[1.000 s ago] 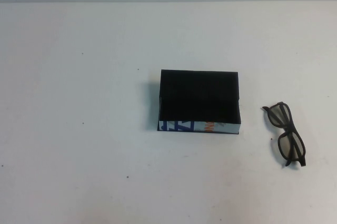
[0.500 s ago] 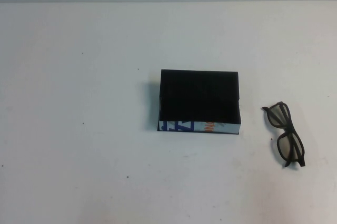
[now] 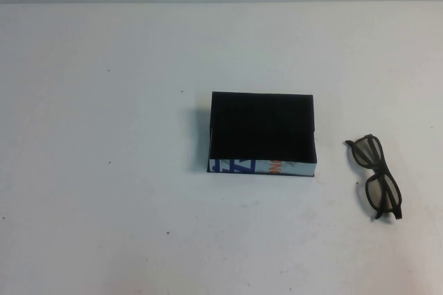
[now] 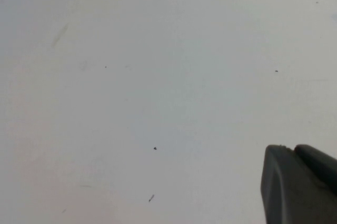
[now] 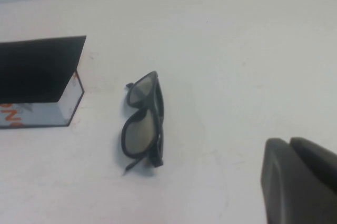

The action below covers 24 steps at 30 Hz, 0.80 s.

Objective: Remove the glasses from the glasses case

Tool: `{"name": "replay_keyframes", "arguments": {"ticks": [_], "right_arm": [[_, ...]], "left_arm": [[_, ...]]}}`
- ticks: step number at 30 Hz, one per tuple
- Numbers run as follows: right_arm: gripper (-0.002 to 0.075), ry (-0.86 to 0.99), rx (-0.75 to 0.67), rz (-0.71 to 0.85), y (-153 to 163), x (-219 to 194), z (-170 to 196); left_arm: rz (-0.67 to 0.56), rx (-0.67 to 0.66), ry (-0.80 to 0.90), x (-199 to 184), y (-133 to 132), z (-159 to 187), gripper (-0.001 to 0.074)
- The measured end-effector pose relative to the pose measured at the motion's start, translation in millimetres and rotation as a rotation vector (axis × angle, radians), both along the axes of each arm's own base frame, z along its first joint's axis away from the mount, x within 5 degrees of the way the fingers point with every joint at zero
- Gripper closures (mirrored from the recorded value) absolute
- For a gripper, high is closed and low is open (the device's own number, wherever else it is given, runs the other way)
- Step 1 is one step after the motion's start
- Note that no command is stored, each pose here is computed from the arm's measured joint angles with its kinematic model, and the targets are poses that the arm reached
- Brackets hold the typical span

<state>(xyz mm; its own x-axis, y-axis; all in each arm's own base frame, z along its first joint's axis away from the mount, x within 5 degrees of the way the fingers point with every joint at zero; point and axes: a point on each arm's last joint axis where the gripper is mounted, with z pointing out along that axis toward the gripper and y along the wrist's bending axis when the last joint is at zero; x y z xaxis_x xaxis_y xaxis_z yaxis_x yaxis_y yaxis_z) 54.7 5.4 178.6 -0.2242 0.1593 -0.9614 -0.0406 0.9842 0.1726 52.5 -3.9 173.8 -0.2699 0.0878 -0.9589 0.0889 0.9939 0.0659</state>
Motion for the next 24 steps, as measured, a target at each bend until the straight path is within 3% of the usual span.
{"name": "replay_keyframes", "arguments": {"ticks": [24], "right_arm": [[0.0742,0.032,0.070,0.017,1.9,-0.7,-2.3]], "left_arm": [[0.000,0.000,0.000,0.0,0.0,0.0,0.0739]]}}
